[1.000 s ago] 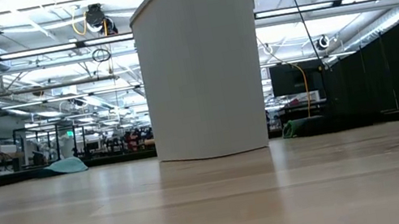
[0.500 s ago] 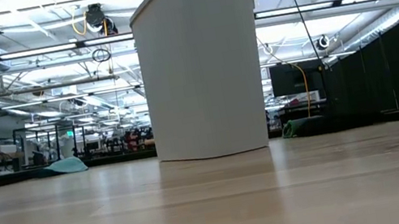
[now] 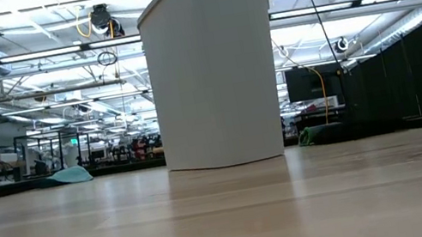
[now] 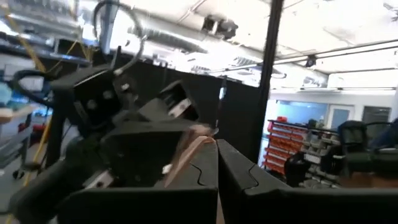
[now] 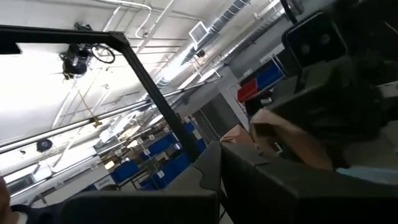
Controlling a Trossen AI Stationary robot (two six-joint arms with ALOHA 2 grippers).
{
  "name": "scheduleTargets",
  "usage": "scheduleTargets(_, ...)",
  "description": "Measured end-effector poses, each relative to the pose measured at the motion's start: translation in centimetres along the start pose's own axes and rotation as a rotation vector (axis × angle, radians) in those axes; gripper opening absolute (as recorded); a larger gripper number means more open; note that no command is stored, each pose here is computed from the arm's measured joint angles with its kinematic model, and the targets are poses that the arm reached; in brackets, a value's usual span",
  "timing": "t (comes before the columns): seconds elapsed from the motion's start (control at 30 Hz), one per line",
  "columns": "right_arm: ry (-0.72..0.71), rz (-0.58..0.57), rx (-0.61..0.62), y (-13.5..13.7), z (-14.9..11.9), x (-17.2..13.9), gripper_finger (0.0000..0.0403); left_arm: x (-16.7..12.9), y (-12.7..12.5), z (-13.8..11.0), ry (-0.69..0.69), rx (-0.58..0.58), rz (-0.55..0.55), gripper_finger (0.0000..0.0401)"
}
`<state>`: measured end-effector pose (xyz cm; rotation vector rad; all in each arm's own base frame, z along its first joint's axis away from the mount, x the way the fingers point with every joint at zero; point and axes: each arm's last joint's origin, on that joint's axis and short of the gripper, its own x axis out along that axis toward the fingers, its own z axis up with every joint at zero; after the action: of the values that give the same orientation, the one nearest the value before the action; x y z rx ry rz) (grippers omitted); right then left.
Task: Place trash/remove bag and relplace
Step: Remove the light blue trash bag from the white trash bin
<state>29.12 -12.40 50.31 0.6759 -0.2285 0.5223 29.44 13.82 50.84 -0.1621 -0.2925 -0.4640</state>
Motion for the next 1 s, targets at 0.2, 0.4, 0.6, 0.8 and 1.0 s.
scheduleTargets(0.2,0.020,-0.034,0.002,-0.45,-0.27,-0.01,0.0000,0.05,0.16,-0.23,0.007,-0.011,0.003,0.0000)
scheduleTargets(0.4,0.027,-0.048,-0.004,-0.63,-0.37,-0.02,0.0000,0.04,0.17,-0.23,0.009,-0.013,0.004,0.0000)
scheduleTargets(0.6,0.022,-0.057,-0.010,-0.74,-0.23,-0.18,0.0000,0.04,0.14,-0.24,0.014,-0.013,-0.006,0.0000)
scheduleTargets(0.8,0.007,-0.042,-0.041,-0.53,-0.08,-0.17,0.0000,0.04,0.16,-0.28,0.016,-0.017,-0.004,0.0000)
scheduleTargets(1.0,-0.013,-0.019,-0.053,-0.21,0.13,-0.17,0.0000,0.04,0.18,-0.27,0.013,-0.015,0.002,0.0000)
